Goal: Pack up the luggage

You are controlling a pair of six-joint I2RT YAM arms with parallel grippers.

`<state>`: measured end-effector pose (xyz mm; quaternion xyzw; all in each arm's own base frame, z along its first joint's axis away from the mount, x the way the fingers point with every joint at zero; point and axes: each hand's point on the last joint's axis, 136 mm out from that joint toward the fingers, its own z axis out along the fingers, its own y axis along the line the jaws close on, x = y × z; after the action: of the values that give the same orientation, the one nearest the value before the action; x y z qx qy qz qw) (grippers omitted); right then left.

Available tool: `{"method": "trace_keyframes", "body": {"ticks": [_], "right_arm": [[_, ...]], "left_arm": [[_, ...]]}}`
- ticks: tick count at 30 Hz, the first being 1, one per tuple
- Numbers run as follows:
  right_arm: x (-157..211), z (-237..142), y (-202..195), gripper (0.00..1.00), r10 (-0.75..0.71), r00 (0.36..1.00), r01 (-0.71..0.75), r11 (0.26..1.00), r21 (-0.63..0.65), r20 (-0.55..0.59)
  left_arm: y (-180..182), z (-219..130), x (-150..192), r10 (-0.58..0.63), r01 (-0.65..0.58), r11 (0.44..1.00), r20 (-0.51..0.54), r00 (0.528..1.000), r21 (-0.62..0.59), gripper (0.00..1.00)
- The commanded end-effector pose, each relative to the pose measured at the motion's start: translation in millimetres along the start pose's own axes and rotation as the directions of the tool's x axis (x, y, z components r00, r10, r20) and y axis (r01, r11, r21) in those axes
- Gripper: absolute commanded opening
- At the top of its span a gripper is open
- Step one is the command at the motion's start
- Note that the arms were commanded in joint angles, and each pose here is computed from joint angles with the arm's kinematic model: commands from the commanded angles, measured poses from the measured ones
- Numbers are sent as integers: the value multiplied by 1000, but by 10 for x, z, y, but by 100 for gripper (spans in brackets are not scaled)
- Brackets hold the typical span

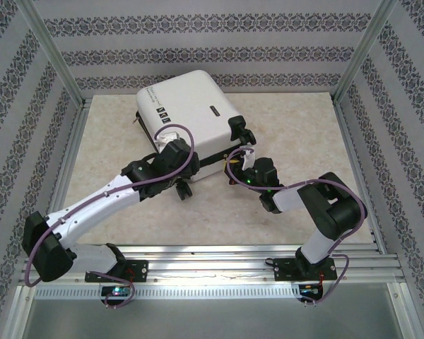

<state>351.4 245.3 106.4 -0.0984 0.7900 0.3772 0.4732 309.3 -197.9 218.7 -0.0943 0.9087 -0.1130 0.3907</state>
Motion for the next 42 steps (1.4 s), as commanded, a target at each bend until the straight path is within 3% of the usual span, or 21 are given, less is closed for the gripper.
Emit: {"method": "trace_keyframes", "body": {"ticks": [1,13,24,42], "right_arm": [[80,-5,35,0,-15,999,14,1000,-4,-29],[61,-21,64,0,-21,1000,21,1000,-15,-23],[32,-50,43,0,-24,1000,24,1000,-4,-13],[-23,-109,-108,0,-22,1000,22,998,55,-2]], "left_arm": [[40,-31,-63,26,-24,998,25,999,-53,77],[113,104,67,60,-62,992,-20,998,-111,75],[138,145,87,87,-90,987,-29,996,-131,54],[327,84,54,105,-106,980,-16,994,-168,39]]}}
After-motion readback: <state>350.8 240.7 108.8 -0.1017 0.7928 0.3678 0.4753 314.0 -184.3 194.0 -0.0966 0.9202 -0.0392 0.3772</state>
